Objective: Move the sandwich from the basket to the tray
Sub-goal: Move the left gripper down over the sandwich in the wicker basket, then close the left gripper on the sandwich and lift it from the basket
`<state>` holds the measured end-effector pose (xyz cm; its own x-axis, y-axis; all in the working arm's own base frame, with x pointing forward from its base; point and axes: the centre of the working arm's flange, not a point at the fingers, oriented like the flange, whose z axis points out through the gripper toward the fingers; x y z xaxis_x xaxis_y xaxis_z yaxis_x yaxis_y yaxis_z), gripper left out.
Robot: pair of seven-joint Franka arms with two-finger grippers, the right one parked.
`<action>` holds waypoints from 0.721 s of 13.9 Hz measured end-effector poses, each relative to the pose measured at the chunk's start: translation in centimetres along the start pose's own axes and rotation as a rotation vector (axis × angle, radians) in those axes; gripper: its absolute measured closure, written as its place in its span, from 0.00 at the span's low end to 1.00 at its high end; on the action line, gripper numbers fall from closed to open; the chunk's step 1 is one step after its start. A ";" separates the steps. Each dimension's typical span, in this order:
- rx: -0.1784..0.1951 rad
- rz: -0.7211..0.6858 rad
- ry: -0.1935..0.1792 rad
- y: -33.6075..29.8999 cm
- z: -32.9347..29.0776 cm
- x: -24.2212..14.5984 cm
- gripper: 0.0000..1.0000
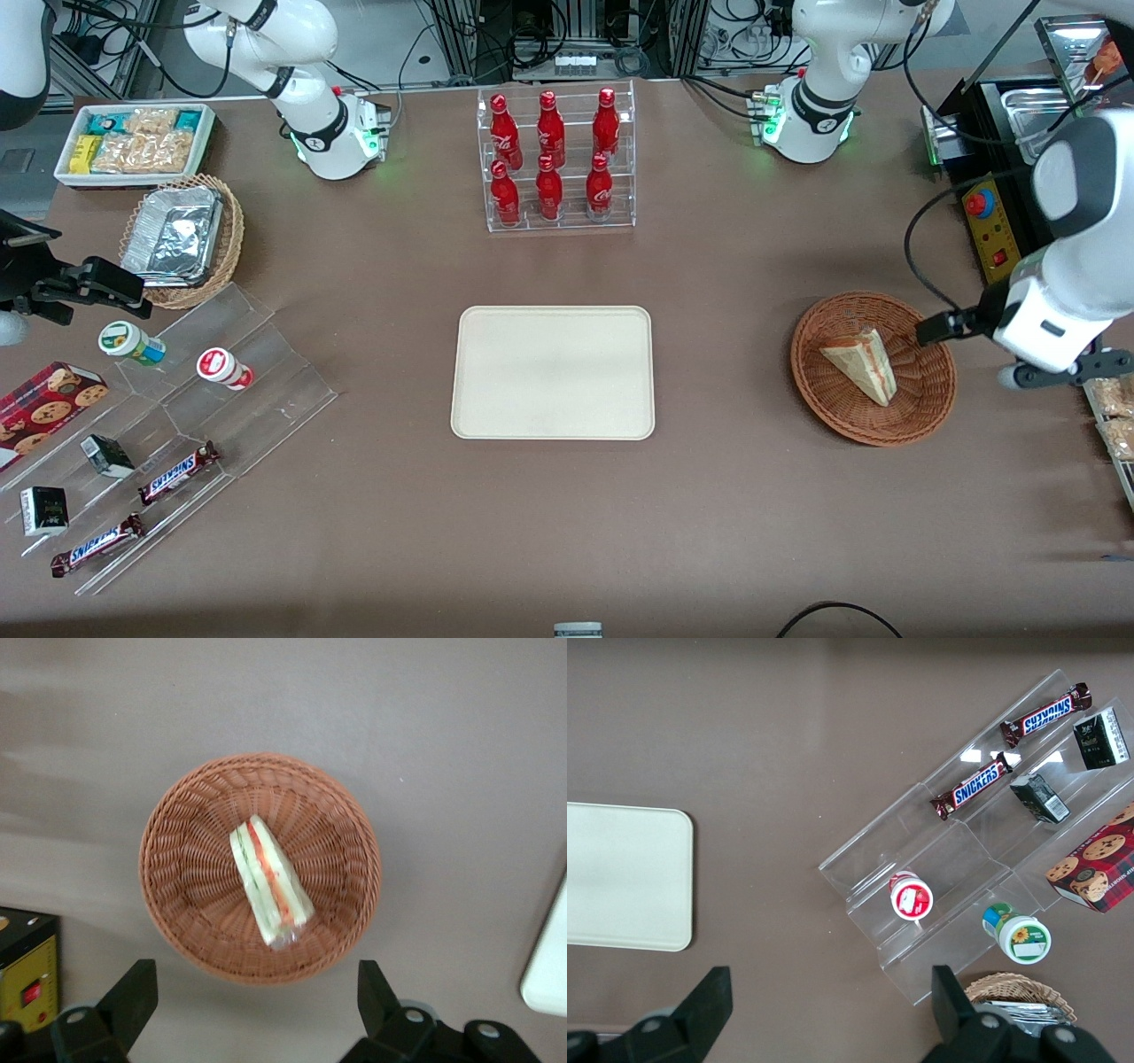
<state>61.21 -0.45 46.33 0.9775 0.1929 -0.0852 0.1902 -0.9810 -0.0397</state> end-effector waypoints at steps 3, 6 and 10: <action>0.011 -0.144 -0.034 0.0 6.6 0.7 0.00; 0.026 -0.308 -0.065 0.1 12.8 0.4 0.00; 0.016 -0.434 -0.033 -0.6 19.8 -1.7 0.00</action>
<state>57.62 0.22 26.81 0.8038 0.5881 -0.0894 0.5810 -0.8085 -0.0939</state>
